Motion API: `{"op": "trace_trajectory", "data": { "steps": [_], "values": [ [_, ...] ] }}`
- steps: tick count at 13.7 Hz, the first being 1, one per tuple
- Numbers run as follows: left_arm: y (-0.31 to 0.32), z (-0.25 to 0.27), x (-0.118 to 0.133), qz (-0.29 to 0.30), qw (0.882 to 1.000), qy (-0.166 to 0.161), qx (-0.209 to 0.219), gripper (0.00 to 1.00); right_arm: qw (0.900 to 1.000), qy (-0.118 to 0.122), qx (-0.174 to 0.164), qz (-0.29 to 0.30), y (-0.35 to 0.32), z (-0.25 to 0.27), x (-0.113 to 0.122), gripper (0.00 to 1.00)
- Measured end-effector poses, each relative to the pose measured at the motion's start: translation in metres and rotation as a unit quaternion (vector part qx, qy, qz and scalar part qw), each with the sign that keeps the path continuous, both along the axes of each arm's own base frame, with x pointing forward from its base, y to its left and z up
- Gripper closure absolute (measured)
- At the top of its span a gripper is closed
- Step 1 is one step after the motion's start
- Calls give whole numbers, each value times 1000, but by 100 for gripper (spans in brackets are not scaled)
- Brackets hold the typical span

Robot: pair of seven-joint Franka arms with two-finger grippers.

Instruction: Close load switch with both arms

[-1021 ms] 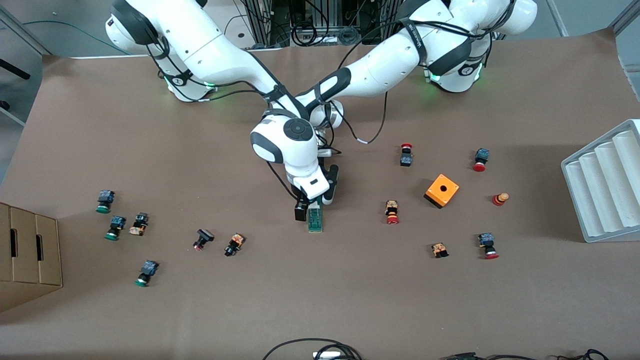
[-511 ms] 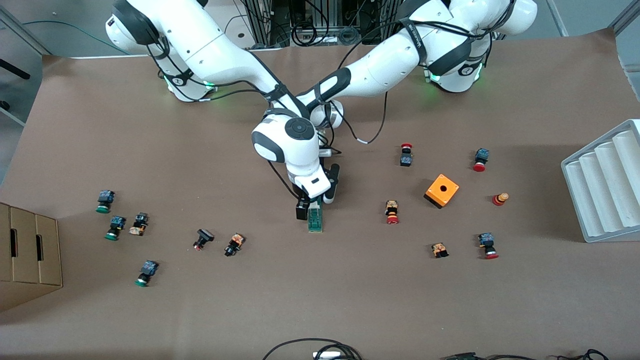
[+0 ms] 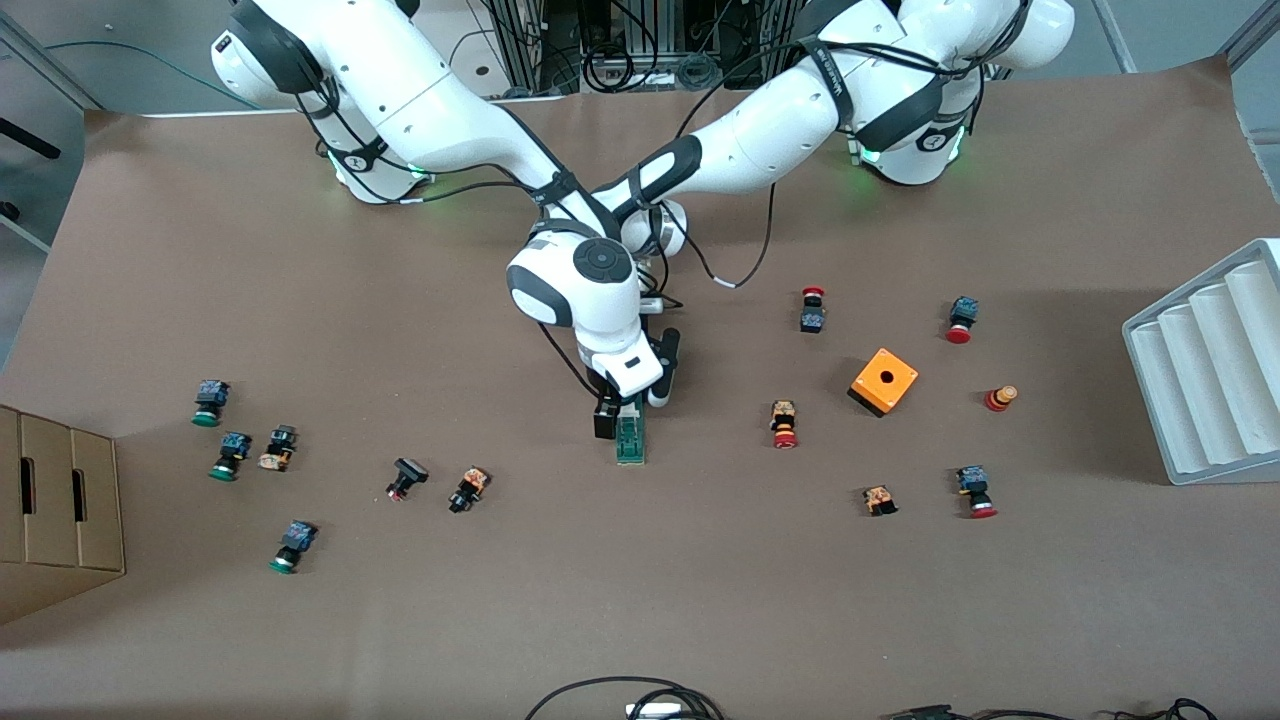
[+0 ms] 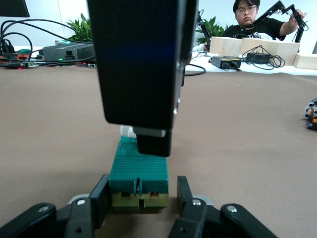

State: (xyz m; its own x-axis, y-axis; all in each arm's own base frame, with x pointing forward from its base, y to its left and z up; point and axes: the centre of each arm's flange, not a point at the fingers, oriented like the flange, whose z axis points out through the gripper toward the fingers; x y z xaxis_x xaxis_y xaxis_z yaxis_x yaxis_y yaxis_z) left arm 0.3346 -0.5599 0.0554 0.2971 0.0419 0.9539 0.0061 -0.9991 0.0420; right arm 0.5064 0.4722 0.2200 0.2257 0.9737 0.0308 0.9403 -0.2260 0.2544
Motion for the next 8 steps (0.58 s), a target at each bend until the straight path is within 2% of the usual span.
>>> {"op": "trace_trajectory", "data": {
  "steps": [8],
  "values": [
    [0,0,0,0,1000,0,0,39,1000,-3,9,-9,5,-4,0,0]
  ]
}}
